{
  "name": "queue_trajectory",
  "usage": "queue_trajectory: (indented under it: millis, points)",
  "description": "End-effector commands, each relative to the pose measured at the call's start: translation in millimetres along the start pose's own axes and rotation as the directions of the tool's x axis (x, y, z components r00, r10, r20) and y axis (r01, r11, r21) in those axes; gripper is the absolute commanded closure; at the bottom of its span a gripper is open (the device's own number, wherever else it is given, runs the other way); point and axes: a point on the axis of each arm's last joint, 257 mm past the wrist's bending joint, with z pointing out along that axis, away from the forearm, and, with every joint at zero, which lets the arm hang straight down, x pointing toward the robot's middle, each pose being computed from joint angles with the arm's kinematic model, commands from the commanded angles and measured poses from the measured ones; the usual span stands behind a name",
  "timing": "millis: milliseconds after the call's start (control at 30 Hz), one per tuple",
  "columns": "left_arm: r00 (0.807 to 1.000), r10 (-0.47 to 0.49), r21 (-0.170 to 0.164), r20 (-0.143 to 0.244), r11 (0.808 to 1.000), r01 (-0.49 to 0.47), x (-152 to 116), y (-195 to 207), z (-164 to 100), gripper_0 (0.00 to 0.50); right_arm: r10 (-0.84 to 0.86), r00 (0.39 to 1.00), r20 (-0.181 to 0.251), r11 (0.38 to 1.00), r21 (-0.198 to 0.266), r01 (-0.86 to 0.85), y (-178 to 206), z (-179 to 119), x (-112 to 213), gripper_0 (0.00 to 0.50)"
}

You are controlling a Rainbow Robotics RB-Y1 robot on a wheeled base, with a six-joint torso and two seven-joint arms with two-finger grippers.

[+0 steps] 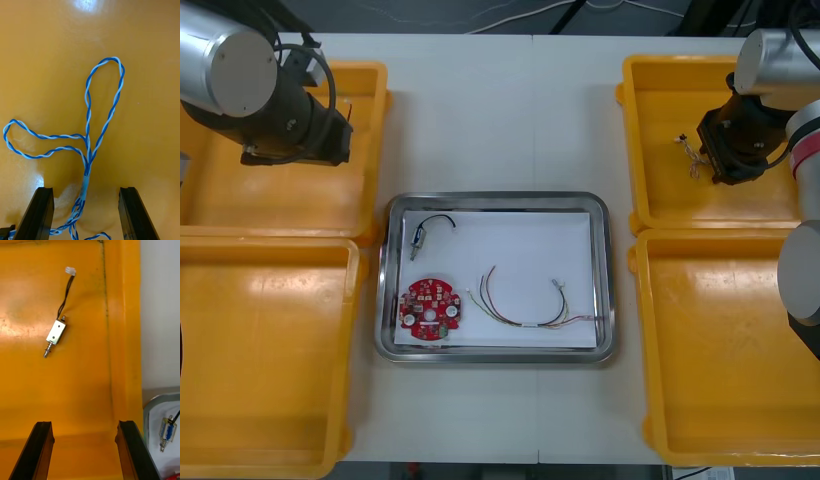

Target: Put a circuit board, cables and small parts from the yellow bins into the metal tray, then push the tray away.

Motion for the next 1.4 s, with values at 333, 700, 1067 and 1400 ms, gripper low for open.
queue_trajectory:
  millis: [333, 700, 1067, 1400]
  points:
    - [0.987, 0.124, -0.055, 0.105, 0.991, -0.119, -61.1, 39.6, -8.1, 0.0, 0.076, 0.997, -0.025, 0.996, -0.037, -0.077, 21.6, -11.8, 7.4, 0.0]
    - [0.981, 0.154, -0.045, 0.117, 0.988, -0.149, -70.6, 49.2, 13.6, 0.0, 0.085, 0.996, -0.025, 0.995, -0.041, -0.086, 21.7, -13.2, 2.2, 0.5]
    - [0.973, 0.17, -0.02, 0.154, 0.986, -0.168, -83.1, 35.7, 48.5, 0.0, 0.047, 0.999, -0.007, 0.996, -0.074, -0.047, 35.5, -37.3, -11.2, 0.5]
    - [0.956, 0.23, -0.031, 0.182, 0.973, -0.228, -88.1, 18.9, 63.1, 0.0, -0.148, 0.989, 0.021, 0.988, -0.04, 0.149, 32.0, -86.6, -29.3, 0.5]
